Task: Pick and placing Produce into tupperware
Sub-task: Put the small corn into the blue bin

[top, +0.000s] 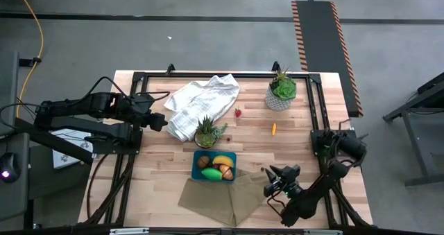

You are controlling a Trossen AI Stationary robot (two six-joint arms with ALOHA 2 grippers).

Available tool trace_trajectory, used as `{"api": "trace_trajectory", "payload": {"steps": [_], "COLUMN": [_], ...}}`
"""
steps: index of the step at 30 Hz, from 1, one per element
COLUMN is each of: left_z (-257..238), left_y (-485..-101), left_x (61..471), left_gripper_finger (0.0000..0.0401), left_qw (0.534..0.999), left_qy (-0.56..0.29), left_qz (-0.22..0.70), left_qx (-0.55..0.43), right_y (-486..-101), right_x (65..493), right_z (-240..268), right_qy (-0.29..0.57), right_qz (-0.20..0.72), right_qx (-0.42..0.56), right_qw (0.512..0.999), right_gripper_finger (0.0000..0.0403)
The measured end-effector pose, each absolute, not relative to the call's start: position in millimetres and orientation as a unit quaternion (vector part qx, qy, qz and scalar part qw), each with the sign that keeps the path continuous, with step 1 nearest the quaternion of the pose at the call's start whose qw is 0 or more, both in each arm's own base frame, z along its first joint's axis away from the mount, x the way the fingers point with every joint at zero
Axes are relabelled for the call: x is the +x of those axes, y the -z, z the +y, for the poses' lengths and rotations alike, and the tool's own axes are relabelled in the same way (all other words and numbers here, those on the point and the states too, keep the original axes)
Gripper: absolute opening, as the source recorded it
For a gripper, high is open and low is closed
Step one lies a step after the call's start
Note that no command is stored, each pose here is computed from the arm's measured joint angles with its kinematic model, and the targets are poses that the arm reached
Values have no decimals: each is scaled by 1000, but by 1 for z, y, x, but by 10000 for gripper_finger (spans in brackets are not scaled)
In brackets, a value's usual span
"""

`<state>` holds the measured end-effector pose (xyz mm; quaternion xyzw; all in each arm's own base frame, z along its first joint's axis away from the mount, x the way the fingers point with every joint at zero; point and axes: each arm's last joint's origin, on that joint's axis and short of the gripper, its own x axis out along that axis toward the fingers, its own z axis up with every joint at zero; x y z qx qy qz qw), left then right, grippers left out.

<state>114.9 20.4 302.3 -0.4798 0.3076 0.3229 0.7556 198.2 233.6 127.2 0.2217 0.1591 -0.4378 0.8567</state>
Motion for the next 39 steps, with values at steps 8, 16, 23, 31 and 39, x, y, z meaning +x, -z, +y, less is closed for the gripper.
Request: {"api": "trace_trajectory", "payload": {"steps": [8, 16, 23, 31, 39], "left_z": [20, 20, 20, 20, 20], "left_y": [-302, -302, -302, -302, -302], "left_x": [115, 115, 115, 115, 115], "left_gripper_finger": [156, 156, 156, 156, 156], "left_qw": [762, 762, 761, 761, 762], "left_qy": [-318, -317, -313, -314, -318], "left_qz": [313, 313, 315, 314, 312], "left_qx": [-470, -469, -472, -472, -470], "right_y": [-124, -117, -108, -108, -116], "right_x": [207, 217, 228, 240, 247], "right_z": [228, 214, 205, 193, 172], "right_qy": [455, 485, 495, 515, 541], "right_qz": [160, 166, 163, 159, 151], "right_qx": [230, 244, 288, 290, 244], "right_qw": [845, 823, 803, 791, 791], "right_gripper_finger": [108, 108, 108, 108, 108]}}
